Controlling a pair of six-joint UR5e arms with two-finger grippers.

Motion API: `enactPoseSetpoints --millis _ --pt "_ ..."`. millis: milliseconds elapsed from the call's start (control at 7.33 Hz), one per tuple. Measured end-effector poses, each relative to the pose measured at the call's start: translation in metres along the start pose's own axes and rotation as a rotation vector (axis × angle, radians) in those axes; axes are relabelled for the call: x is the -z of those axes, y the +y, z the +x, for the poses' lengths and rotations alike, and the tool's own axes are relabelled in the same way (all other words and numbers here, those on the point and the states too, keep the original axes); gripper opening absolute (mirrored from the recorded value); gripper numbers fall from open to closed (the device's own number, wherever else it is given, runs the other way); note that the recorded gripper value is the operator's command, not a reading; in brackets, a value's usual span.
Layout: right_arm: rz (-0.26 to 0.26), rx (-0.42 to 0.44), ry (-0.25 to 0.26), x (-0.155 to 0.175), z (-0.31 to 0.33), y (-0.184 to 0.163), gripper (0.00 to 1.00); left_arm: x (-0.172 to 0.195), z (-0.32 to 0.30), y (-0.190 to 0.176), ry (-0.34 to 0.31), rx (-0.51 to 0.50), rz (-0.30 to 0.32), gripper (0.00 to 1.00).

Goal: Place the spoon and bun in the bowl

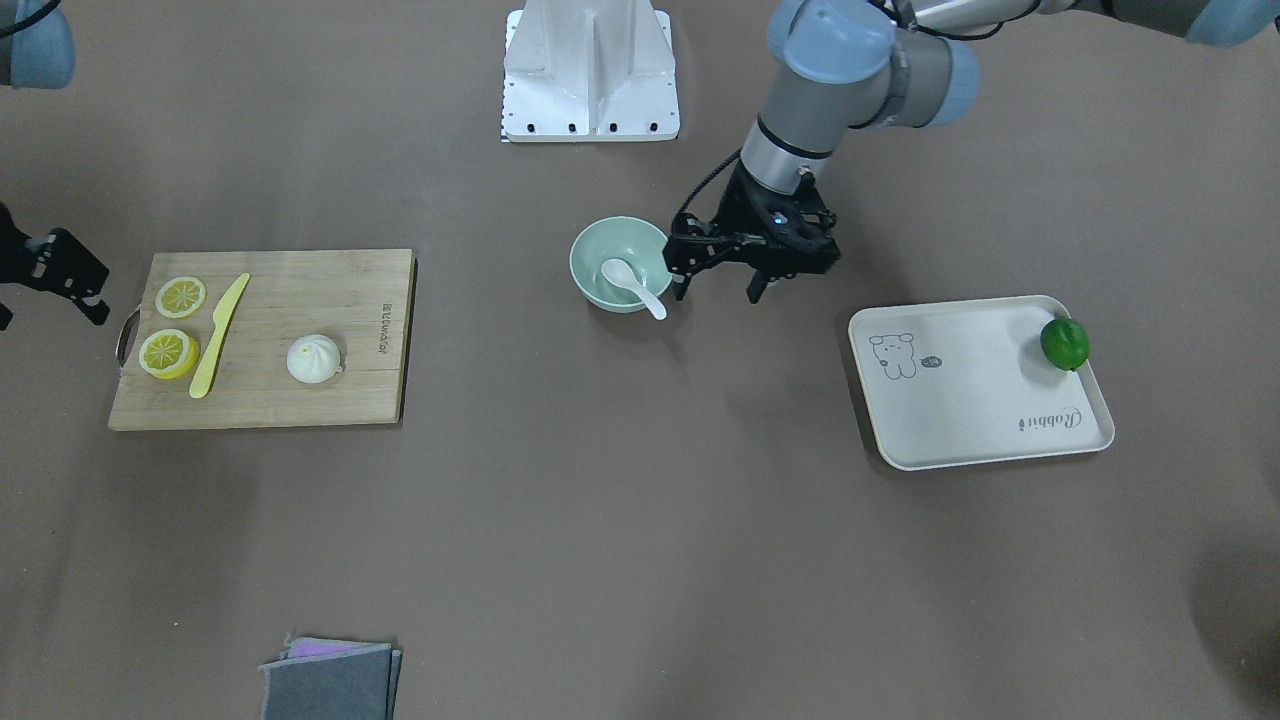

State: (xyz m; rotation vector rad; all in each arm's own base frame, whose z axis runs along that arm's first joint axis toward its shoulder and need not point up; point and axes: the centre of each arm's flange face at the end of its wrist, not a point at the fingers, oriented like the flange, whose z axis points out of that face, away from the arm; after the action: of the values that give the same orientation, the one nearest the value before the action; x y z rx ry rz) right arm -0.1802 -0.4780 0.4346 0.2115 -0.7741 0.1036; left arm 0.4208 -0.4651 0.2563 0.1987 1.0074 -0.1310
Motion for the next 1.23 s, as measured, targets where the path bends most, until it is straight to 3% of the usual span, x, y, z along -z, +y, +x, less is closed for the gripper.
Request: enactPoseSetpoints --millis 273,409,545,682,955,1227 --pt "0.025 -0.05 0.021 -0.028 -0.068 0.015 0.97 0.04 -0.119 -0.068 -0.069 -0.172 -0.041 0.99" --pt "0.03 -0.063 0.024 -0.043 -0.097 0.025 0.93 0.057 -0.175 -0.089 -0.091 -0.239 -0.057 0.99" --pt "0.036 -0.074 0.031 -0.057 -0.122 0.035 0.82 0.068 -0.212 -0.1 -0.108 -0.282 -0.063 0.99" --pt "0.044 -0.08 0.04 -0.071 -0.143 0.047 0.74 0.074 -0.232 -0.106 -0.119 -0.301 -0.064 0.99" --pt "0.061 -0.085 0.062 -0.092 -0.167 0.066 0.73 0.077 -0.246 -0.106 -0.126 -0.308 -0.067 0.99" --pt "0.072 -0.08 0.082 -0.108 -0.178 0.069 0.65 0.077 -0.25 -0.105 -0.128 -0.307 -0.069 0.99"
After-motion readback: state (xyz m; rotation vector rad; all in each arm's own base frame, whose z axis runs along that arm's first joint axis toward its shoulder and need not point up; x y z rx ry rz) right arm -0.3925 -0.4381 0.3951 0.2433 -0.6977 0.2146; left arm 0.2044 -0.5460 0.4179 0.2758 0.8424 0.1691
